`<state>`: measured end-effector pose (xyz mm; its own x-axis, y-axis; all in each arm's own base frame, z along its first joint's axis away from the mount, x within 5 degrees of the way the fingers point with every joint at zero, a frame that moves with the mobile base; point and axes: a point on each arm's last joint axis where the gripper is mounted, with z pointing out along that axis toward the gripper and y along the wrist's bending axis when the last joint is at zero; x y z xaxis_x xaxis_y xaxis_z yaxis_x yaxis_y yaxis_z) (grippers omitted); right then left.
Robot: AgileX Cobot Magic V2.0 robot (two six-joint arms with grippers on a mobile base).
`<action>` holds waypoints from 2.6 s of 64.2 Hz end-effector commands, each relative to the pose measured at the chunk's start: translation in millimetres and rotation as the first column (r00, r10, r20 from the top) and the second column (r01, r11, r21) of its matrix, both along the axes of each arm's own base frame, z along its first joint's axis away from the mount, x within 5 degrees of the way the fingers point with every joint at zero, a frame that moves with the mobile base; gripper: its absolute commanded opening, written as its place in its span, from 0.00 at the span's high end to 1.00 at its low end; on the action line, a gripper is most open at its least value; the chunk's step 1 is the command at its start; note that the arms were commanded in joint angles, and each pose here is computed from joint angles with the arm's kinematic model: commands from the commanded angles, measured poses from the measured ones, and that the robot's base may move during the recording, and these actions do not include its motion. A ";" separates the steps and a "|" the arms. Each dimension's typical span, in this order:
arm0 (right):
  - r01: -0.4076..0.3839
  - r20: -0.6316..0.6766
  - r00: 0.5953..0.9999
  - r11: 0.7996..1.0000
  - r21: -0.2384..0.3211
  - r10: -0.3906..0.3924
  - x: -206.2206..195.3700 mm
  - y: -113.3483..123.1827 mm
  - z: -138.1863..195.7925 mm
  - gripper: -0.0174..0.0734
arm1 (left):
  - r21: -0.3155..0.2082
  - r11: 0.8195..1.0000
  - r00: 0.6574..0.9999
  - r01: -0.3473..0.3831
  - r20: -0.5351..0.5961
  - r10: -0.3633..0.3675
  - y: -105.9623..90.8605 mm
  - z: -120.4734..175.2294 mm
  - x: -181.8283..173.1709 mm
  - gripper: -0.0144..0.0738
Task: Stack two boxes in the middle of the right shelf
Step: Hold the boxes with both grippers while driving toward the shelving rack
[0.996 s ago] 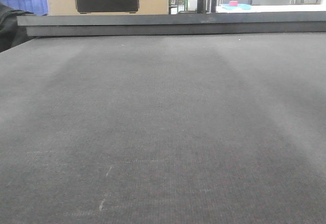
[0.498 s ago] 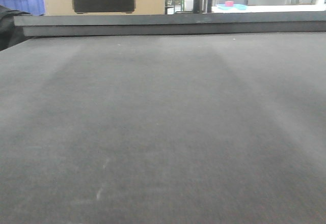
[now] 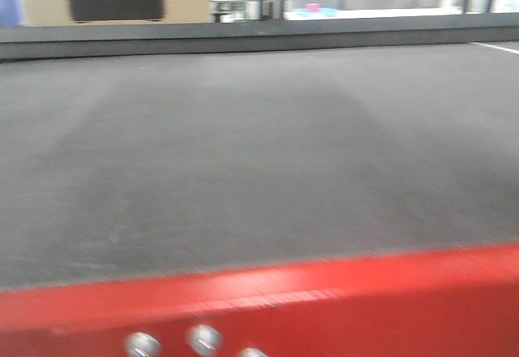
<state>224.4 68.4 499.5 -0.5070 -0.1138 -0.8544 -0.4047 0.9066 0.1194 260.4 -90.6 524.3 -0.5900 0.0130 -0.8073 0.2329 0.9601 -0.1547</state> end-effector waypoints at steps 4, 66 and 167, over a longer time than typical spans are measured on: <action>0.005 0.062 0.998 1.000 0.006 -0.005 -2.1 -2.0 8.4 0.98 | -0.018 1.000 0.997 -0.004 0.072 0.005 2.5 8.9 -1.3 0.96; 0.005 0.062 0.998 1.000 0.006 -0.005 -2.1 -2.0 8.4 0.98 | -0.018 1.000 0.997 -0.004 0.072 0.005 2.5 8.9 -1.3 0.96; 0.005 0.062 0.998 1.000 0.006 -0.005 -2.1 -2.0 8.4 0.98 | -0.018 1.000 0.997 -0.004 0.072 0.005 2.5 8.9 -1.3 0.96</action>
<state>225.2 68.6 499.0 -0.5087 -0.1141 -0.8533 -0.4045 0.9067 0.1199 260.4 -90.6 524.3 -0.5900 0.0130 -0.8073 0.2329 0.9601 -0.1547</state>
